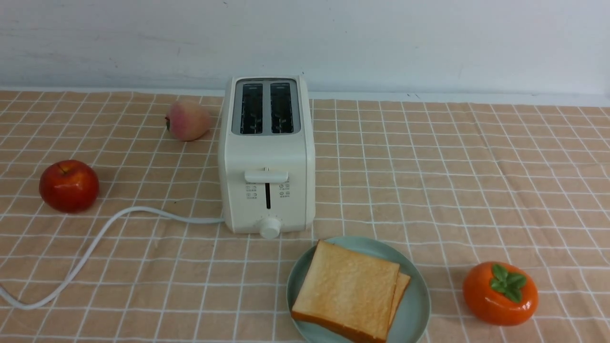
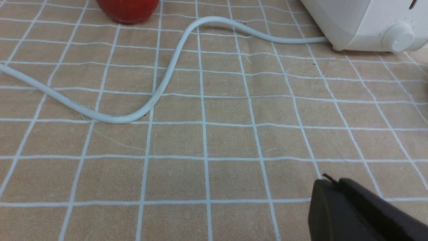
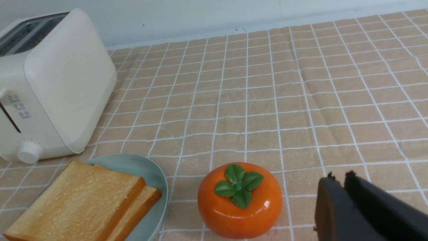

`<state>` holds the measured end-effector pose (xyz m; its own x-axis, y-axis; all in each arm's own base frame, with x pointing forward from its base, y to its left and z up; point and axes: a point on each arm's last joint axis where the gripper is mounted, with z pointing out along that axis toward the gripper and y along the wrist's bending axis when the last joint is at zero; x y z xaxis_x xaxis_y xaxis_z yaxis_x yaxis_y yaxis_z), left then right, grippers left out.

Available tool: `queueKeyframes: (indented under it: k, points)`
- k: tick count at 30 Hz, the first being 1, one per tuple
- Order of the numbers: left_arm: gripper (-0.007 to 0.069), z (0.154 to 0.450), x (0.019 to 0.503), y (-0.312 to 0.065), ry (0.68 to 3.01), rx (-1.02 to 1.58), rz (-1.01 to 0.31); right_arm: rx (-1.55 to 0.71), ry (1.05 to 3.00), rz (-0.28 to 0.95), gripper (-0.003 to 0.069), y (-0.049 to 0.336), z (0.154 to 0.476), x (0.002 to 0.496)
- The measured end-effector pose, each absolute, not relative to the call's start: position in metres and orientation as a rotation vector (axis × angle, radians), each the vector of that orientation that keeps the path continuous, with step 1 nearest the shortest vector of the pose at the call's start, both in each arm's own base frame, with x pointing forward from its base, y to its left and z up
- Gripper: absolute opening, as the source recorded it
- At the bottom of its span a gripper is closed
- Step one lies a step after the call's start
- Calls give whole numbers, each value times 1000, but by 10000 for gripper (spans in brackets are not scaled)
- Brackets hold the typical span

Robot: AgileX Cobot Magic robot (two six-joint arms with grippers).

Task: Take toasted bread from bread machine on light coffee tablecloth place on plate.

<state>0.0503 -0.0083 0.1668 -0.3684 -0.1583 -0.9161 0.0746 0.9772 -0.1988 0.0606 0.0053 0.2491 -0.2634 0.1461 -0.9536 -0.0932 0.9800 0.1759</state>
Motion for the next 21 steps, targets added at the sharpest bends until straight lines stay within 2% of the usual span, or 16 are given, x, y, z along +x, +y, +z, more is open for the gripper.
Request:
queueKeyframes:
  k: [21]
  points:
    - [14,167,50,-8,1931,-58,-243,33,1825,218,77,5,247,61]
